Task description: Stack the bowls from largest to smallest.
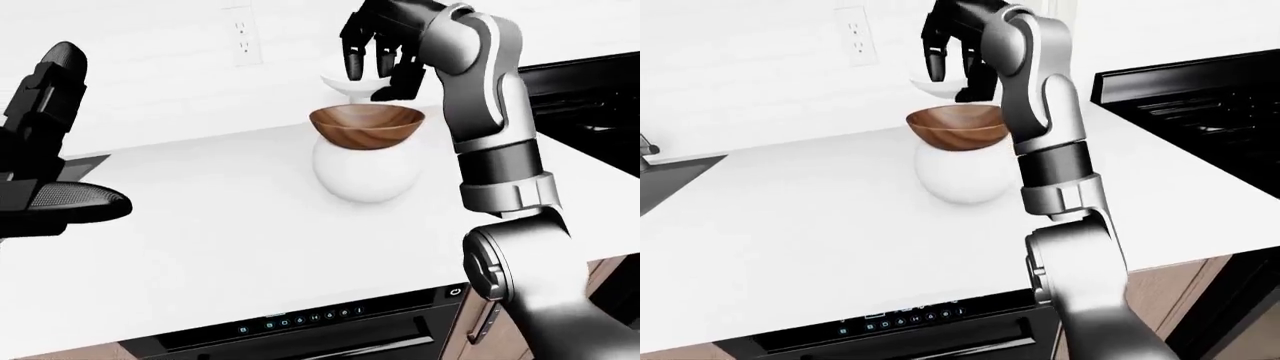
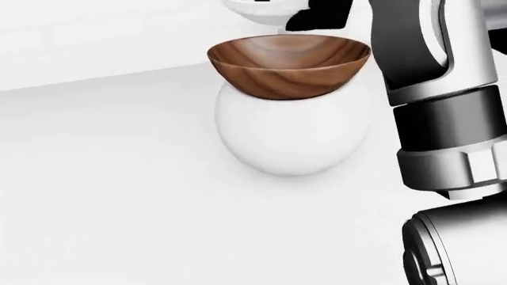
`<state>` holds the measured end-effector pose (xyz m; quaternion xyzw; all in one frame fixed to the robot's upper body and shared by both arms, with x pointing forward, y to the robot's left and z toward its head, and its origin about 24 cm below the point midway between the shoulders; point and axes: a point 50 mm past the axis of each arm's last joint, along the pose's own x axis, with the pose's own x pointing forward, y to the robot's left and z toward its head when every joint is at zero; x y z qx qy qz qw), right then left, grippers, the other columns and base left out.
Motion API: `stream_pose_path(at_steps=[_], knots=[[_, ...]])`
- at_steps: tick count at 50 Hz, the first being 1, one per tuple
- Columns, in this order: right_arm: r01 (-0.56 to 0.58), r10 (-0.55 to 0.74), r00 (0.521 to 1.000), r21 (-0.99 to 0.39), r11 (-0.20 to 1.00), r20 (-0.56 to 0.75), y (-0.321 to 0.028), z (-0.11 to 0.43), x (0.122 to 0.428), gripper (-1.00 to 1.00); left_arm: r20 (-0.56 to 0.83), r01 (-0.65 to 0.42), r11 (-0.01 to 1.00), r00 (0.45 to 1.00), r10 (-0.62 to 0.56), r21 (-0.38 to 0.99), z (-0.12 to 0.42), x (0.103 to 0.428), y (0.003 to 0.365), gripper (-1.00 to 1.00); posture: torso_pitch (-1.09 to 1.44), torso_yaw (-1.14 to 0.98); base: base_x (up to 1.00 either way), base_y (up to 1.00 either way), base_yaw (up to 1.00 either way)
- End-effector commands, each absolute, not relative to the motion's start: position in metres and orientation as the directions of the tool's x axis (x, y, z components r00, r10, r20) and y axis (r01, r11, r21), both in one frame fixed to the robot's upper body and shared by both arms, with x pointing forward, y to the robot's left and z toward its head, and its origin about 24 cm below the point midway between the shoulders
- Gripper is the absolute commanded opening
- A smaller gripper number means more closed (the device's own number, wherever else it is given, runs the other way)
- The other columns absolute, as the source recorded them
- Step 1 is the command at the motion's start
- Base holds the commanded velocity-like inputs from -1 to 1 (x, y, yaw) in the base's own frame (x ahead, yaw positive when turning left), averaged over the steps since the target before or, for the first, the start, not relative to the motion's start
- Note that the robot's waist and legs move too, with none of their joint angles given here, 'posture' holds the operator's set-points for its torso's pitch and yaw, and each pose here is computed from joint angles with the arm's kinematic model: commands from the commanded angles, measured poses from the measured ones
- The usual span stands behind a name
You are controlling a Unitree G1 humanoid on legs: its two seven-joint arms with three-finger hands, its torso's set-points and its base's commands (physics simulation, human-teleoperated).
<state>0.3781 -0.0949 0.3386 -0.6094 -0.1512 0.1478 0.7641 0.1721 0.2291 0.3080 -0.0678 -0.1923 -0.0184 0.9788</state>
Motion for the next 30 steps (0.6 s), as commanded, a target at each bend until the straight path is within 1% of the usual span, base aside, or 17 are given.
stream_pose_path(at_steps=[1,9,15,23,30], knots=[[0.044,0.412,0.901,-0.972,0.232,0.139,-0.095,0.360,0.370,-0.95,0.422,0.053,0.990,0.907,0.006,-0.127,0.316,0.169,0.231,1.00,-0.38,0.00,0.00,0.00,0.00],[0.048,0.410,0.901,-0.974,0.222,0.138,-0.097,0.358,0.372,-0.94,0.420,0.051,0.989,0.907,0.011,-0.136,0.312,0.171,0.232,1.00,-0.38,0.00,0.00,0.00,0.00],[0.032,0.395,0.912,-0.977,0.213,0.116,-0.101,0.351,0.378,-0.95,0.418,0.050,0.989,0.908,0.013,-0.138,0.310,0.171,0.233,1.00,-0.38,0.00,0.00,0.00,0.00],[0.027,0.398,0.910,-0.976,0.216,0.113,-0.099,0.345,0.381,-1.00,0.417,0.049,0.989,0.909,0.015,-0.141,0.308,0.172,0.234,1.00,-0.38,0.00,0.00,0.00,0.00],[0.015,0.395,0.913,-0.976,0.218,0.102,-0.100,0.341,0.383,-1.00,0.418,0.048,0.989,0.908,0.016,-0.140,0.308,0.172,0.234,1.00,-0.38,0.00,0.00,0.00,0.00]])
